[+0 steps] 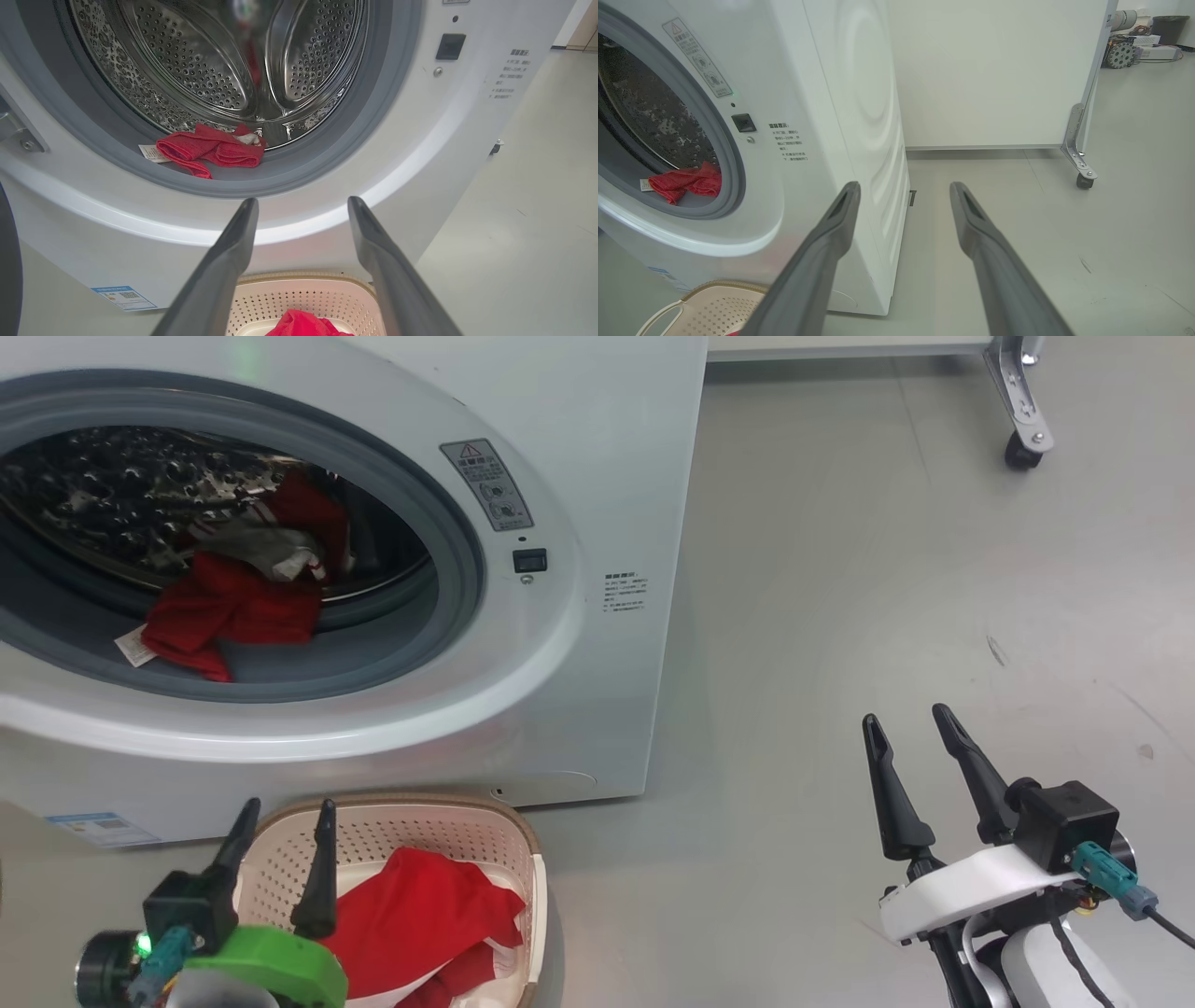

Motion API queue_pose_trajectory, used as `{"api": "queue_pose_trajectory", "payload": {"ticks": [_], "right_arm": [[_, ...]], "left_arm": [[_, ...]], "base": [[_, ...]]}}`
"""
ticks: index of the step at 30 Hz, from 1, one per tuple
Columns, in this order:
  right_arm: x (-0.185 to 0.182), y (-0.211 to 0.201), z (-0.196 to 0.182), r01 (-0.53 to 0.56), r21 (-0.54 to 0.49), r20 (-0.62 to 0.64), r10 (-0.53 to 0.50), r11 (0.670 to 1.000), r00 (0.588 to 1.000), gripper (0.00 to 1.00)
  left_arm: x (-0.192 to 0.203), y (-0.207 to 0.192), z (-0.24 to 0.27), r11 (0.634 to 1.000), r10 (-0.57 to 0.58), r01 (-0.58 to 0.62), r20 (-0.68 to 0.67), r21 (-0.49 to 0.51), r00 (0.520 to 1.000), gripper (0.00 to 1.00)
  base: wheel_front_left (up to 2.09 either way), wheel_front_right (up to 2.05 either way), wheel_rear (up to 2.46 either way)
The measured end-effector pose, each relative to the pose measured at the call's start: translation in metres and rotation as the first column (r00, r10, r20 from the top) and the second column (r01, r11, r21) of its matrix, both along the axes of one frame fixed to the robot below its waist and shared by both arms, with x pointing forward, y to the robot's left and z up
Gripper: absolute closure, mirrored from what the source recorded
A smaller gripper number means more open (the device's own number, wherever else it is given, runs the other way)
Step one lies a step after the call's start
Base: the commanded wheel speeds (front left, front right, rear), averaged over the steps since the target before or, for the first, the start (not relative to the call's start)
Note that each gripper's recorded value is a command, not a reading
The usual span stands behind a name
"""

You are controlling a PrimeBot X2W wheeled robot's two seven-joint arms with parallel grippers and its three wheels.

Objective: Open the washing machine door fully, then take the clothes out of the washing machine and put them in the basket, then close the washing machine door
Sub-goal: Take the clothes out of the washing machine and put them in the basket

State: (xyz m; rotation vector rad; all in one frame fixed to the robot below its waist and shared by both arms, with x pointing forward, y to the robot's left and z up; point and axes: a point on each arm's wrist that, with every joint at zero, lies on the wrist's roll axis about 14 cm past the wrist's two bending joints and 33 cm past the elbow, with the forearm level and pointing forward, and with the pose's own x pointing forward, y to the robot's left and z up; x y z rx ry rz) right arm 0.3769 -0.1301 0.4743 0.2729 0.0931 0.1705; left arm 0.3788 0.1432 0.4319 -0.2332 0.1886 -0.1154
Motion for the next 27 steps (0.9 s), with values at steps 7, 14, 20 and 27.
{"api": "queue_pose_trajectory", "payload": {"ticks": [7, 14, 20, 27], "right_arm": [[0.005, -0.006, -0.006, 0.022, 0.001, -0.019, -0.022, 1.000, 1.000, 0.00], [0.011, -0.010, -0.015, 0.041, 0.003, -0.042, -0.040, 0.999, 0.998, 0.00], [0.015, -0.022, -0.024, 0.083, -0.002, -0.067, -0.083, 0.997, 0.994, 0.00], [0.017, -0.032, -0.037, 0.123, -0.008, -0.096, -0.123, 0.992, 0.988, 0.00]], "left_arm": [[0.038, 0.001, 0.000, 0.997, -0.035, 0.036, -0.016, 0.070, 0.999, 0.00], [0.088, 0.007, -0.001, 0.991, -0.048, 0.052, -0.038, 0.127, 0.998, 0.00], [0.124, 0.019, -0.014, 0.977, -0.046, 0.066, -0.104, 0.203, 0.994, 0.00], [0.162, 0.024, -0.036, 0.952, -0.052, 0.108, -0.199, 0.285, 0.979, 0.00]], "base": [[0.00, 0.00, 0.00], [0.00, 0.00, 0.00], [0.00, 0.00, 0.00], [0.00, 0.00, 0.00]]}}
